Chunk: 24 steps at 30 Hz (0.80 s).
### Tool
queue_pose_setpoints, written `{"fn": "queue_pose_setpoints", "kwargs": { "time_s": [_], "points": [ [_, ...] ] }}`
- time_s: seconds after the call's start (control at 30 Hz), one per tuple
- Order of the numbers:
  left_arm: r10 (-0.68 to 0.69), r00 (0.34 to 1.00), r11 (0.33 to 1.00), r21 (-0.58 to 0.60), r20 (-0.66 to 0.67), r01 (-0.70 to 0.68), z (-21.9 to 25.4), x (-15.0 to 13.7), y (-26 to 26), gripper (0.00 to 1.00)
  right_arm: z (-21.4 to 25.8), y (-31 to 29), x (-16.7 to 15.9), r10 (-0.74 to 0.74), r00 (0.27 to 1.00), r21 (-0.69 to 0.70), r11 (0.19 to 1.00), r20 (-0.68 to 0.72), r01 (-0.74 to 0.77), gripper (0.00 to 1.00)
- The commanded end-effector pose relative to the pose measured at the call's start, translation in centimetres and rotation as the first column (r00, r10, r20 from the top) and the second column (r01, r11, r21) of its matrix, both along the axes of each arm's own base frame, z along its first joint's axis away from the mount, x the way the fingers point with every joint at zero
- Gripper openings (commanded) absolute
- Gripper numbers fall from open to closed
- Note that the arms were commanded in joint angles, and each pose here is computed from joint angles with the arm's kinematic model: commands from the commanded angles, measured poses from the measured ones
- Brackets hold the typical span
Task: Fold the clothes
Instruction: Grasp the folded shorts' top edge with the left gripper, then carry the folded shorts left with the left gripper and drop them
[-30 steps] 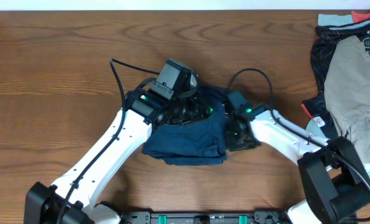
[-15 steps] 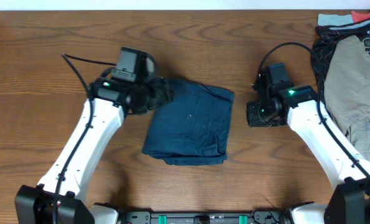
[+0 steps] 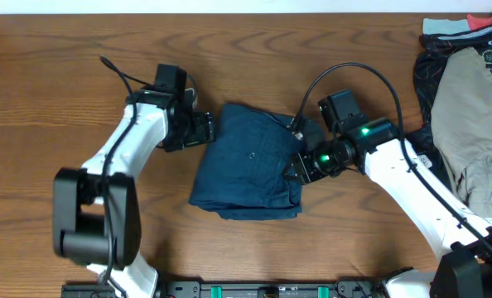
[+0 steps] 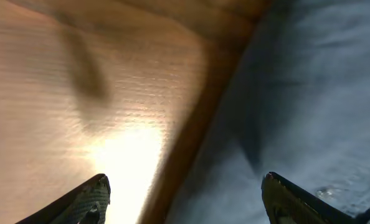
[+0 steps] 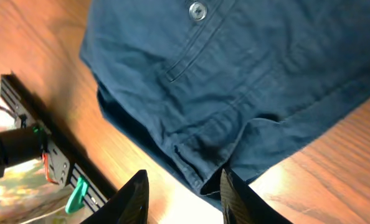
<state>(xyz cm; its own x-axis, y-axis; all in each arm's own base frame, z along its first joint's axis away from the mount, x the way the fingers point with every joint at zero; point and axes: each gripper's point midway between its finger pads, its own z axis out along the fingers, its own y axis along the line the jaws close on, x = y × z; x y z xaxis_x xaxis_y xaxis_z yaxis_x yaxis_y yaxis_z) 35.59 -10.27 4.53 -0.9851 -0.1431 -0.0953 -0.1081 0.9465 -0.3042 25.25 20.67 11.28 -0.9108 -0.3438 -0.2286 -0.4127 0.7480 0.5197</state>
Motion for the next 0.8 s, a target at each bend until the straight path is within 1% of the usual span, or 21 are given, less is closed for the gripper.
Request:
{"fn": "queue_pose_setpoints", "kwargs": {
  "time_s": [0.0, 0.07, 0.13, 0.2, 0.27, 0.3, 0.33, 0.37, 0.4, 0.53, 0.67, 0.77],
  "points": [
    [-0.093, 0.995, 0.985, -0.152, -0.031, 0.087, -0.6, -0.4, -2.6, 0.78, 0.1, 0.5, -0.3, 0.039, 0.999, -0.002, 0.999, 0.020, -0.039, 0.37],
    [-0.123, 0.990, 0.967, -0.232, -0.067, 0.104, -1.3, -1.0, -4.0, 0.78, 0.1, 0.5, -0.3, 0.038, 0.999, -0.003, 0.999, 0.020, -0.038, 0.37],
    [-0.154, 0.983, 0.955, -0.271, -0.098, 0.122, -2.2, -1.6, -4.9, 0.77, 0.1, 0.5, -0.2, 0.038, 0.999, -0.003, 0.999, 0.020, -0.038, 0.38],
    [-0.168, 0.977, 0.954, -0.272, -0.135, 0.127, -3.5, -2.2, -5.3, 0.70, 0.1, 0.5, -0.2, 0.035, 0.999, -0.003, 0.999, 0.018, -0.035, 0.38],
    [-0.172, 0.971, 0.955, -0.268, -0.166, 0.124, -4.6, -2.6, -5.4, 0.56, 0.1, 0.5, -0.2, 0.030, 0.999, -0.004, 1.000, 0.014, -0.030, 0.38],
    [-0.174, 0.969, 0.956, -0.268, -0.175, 0.123, -4.9, -2.7, -5.4, 0.44, 0.1, 0.5, -0.3, 0.028, 1.000, -0.005, 1.000, 0.011, -0.028, 0.38],
    [-0.176, 0.968, 0.956, -0.265, -0.180, 0.124, -5.2, -2.8, -5.3, 0.29, 0.1, 0.4, -0.4, 0.028, 1.000, -0.007, 1.000, 0.006, -0.028, 0.38],
    [-0.179, 0.968, 0.956, -0.264, -0.175, 0.129, -5.2, -2.7, -5.2, 0.09, 0.0, 0.4, -0.5, 0.028, 1.000, -0.009, 1.000, 0.002, -0.028, 0.38],
    [-0.176, 0.969, 0.958, -0.258, -0.172, 0.128, -5.3, -2.6, -5.0, 0.06, 0.0, 0.4, -0.5, 0.028, 1.000, -0.010, 1.000, -0.001, -0.028, 0.38],
    [-0.127, 0.981, 0.964, -0.251, -0.147, 0.087, -4.7, -1.5, -3.3, 0.06, -0.1, 0.2, -0.5, 0.022, 1.000, -0.022, 1.000, 0.000, -0.022, 0.38],
    [-0.003, 0.995, 0.984, -0.180, -0.103, -0.016, -3.5, 0.5, 1.3, 0.06, -0.3, -0.1, -0.5, 0.007, 1.000, -0.041, 0.999, -0.007, -0.007, 0.38],
    [0.154, 0.988, 0.980, -0.122, -0.035, -0.157, -1.4, 2.3, 6.6, 0.06, -0.5, -0.5, -0.4, 0.002, 1.000, -0.063, 0.998, -0.004, -0.002, 0.38]
  ]
}}
